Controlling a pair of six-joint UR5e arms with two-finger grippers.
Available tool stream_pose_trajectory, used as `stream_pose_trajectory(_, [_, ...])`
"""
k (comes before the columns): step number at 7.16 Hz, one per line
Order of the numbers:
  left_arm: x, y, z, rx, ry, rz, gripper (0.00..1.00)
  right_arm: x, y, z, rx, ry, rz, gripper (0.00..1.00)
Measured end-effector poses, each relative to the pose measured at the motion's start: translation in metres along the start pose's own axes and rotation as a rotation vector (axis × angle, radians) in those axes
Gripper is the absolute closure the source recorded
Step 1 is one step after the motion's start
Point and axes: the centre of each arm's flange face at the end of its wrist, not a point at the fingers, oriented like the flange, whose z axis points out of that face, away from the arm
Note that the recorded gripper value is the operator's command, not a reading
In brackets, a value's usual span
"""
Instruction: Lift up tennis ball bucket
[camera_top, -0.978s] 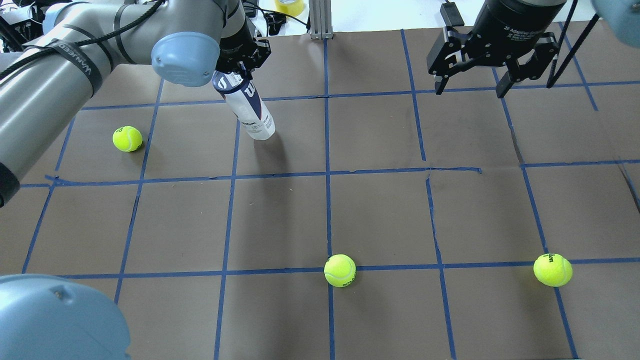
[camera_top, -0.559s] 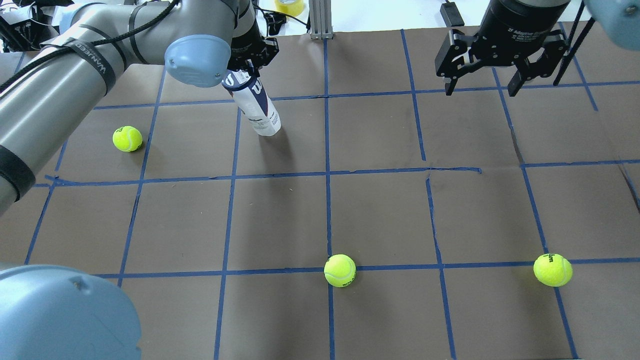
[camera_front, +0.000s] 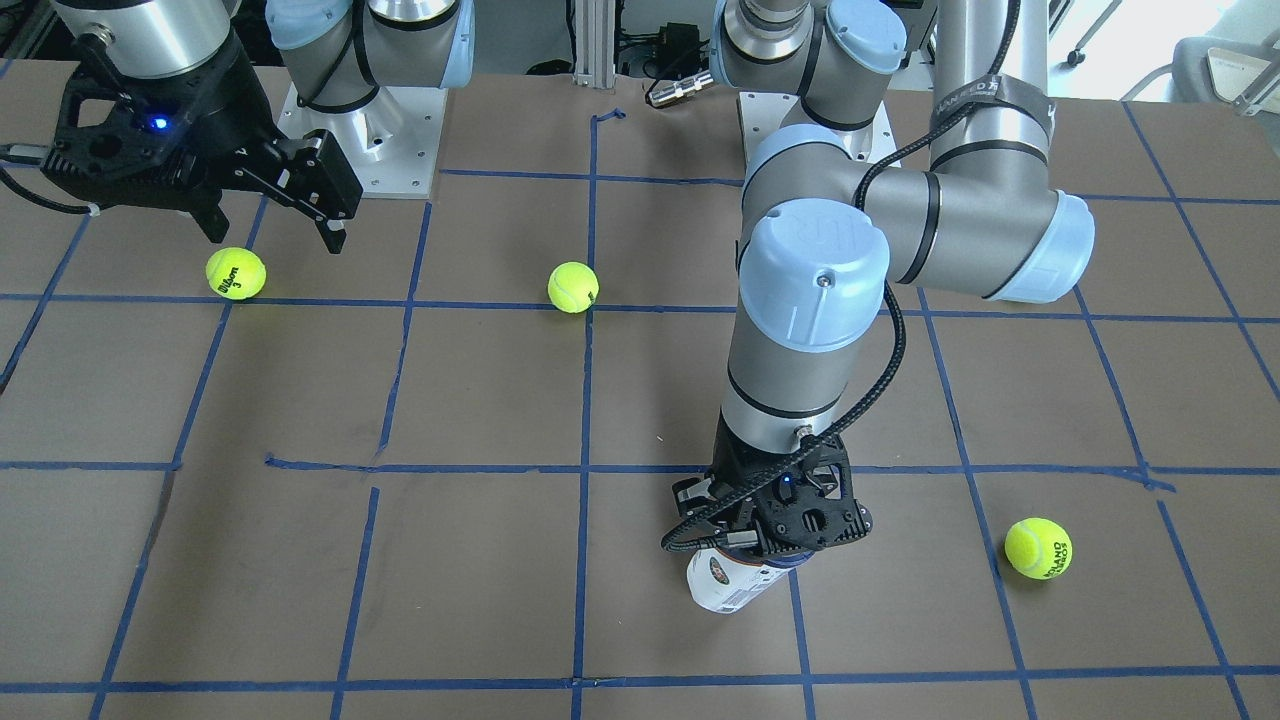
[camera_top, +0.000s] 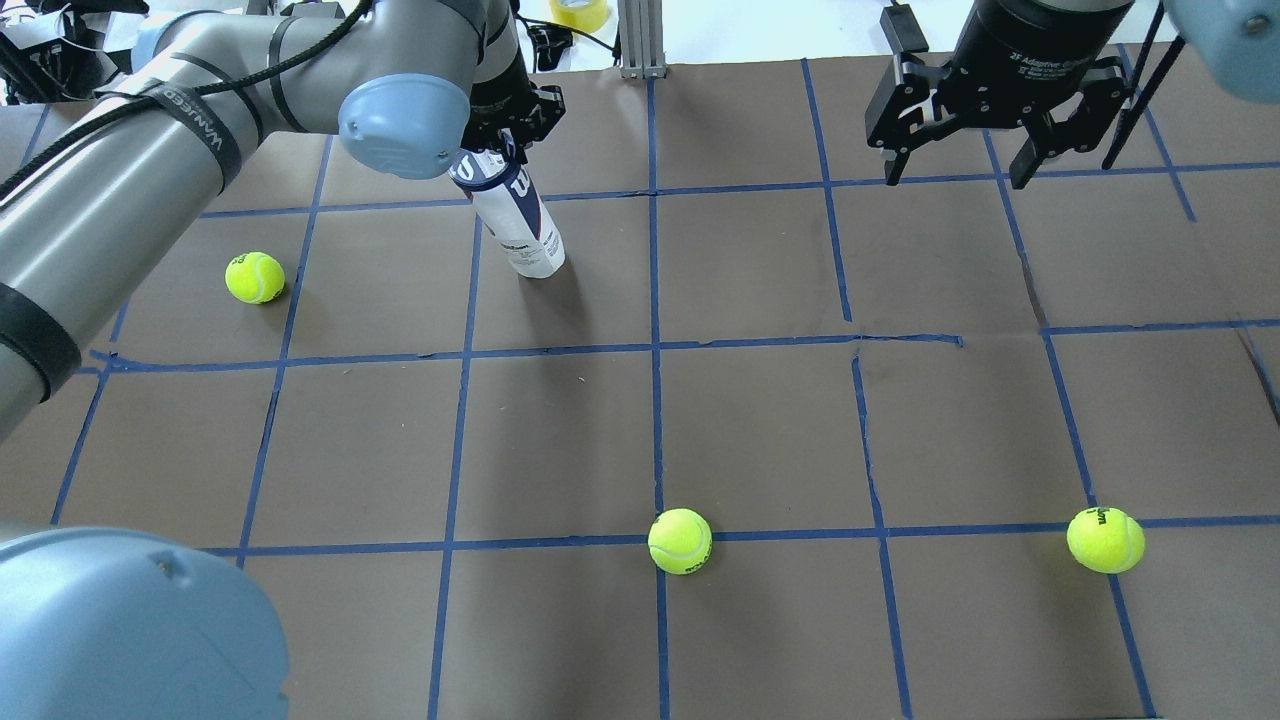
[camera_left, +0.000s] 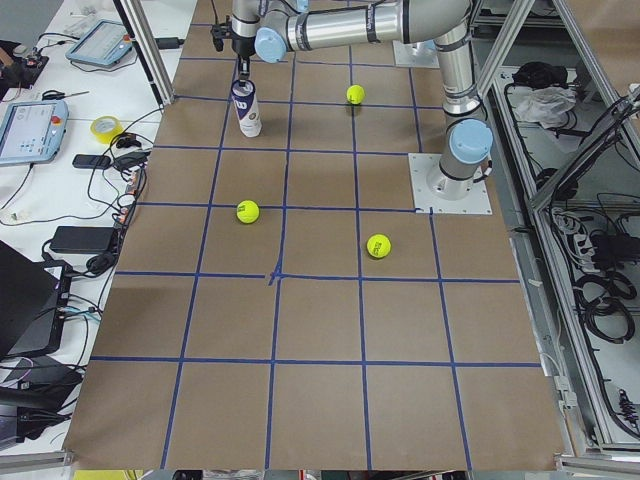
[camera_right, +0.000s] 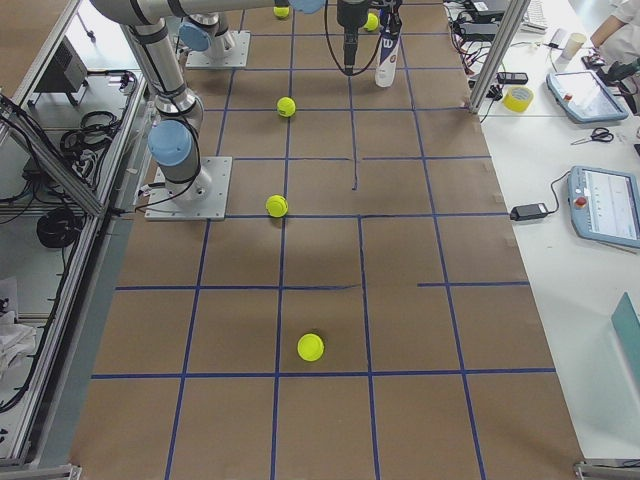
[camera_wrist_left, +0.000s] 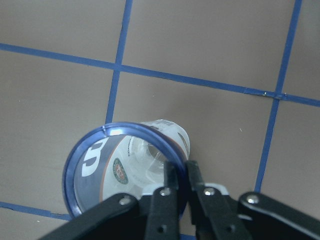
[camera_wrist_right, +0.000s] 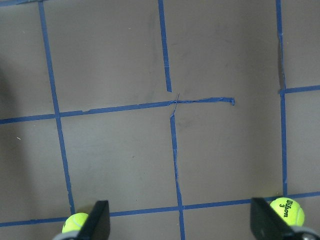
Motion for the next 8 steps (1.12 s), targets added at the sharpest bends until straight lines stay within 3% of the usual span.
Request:
stream_pose_trajectory(4, [0.004, 0.01, -0.034, 0.006, 0.024, -0.019, 0.0, -0.004, -0.007, -0.004, 0.064, -0.005, -0.016, 0.0])
stream_pose_trajectory(8, [-0.028, 0.029, -0.109, -0.1, 0.02, 0.043, 0.0, -0.014, -0.004, -0.002, 0.07, -0.006, -0.037, 0.0])
